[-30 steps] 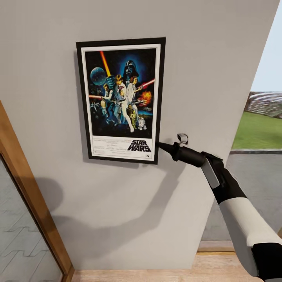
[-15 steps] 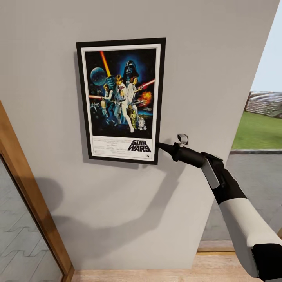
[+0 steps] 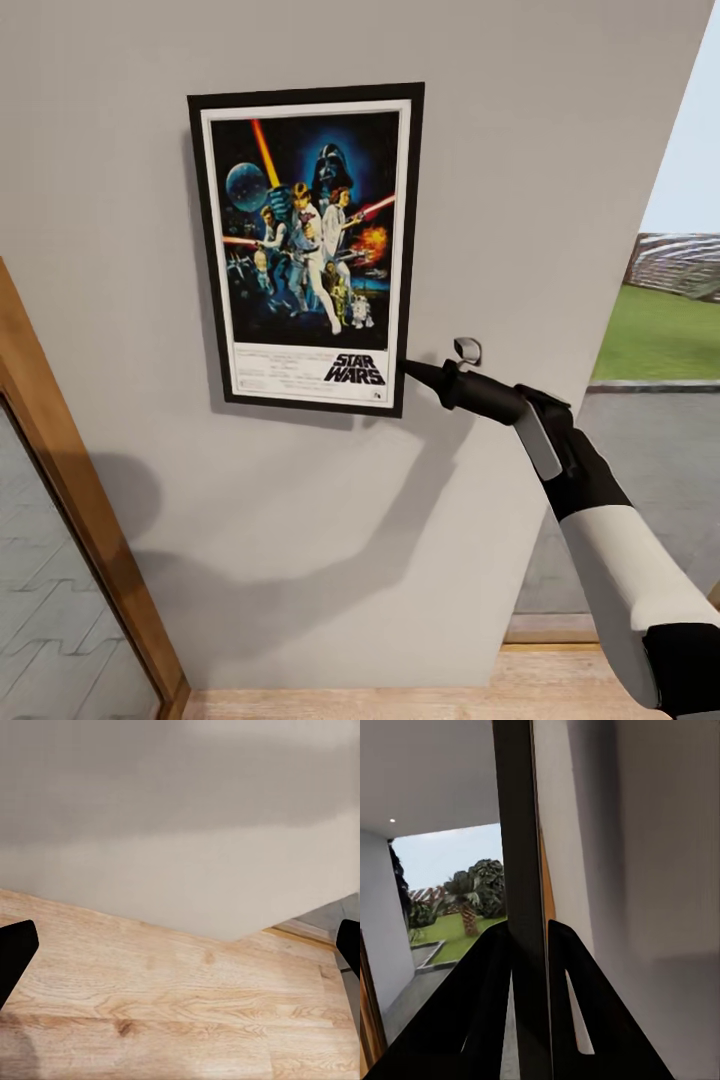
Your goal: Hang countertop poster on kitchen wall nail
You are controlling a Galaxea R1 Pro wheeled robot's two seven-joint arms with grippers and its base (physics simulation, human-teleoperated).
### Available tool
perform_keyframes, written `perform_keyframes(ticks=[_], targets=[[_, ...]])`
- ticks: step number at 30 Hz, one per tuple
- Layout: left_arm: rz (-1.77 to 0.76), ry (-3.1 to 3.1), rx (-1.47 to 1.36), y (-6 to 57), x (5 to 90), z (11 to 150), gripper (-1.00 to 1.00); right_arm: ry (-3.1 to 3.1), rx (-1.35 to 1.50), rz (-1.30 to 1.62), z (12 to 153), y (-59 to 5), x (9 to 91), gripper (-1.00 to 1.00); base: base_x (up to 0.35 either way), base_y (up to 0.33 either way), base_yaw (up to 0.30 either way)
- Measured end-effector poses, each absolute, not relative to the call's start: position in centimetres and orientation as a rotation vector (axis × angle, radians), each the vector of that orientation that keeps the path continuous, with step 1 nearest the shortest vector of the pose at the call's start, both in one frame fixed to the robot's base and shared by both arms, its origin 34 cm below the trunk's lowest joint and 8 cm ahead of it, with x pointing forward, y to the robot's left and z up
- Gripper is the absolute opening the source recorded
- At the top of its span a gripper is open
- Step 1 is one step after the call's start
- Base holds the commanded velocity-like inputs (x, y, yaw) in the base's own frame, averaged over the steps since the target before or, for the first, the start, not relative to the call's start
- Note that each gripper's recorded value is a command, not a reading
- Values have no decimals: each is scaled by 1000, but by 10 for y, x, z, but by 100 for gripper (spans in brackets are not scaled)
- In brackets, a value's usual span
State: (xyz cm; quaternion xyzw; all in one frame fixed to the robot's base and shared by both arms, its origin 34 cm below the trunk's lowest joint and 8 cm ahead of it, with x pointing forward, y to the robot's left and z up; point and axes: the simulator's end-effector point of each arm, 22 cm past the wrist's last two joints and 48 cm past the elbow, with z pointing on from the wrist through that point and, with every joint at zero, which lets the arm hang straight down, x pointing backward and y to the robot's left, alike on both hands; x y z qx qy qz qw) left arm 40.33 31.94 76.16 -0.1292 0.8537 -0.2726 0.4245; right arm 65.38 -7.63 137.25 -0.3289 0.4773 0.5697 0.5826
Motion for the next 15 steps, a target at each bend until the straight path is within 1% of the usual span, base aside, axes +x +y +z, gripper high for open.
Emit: perform_keyframes(ticks=[15], targets=[[-682, 2135, -323, 319, 403, 762, 100, 1108, -777, 1325, 1376, -75, 652, -100, 0, 0, 0]])
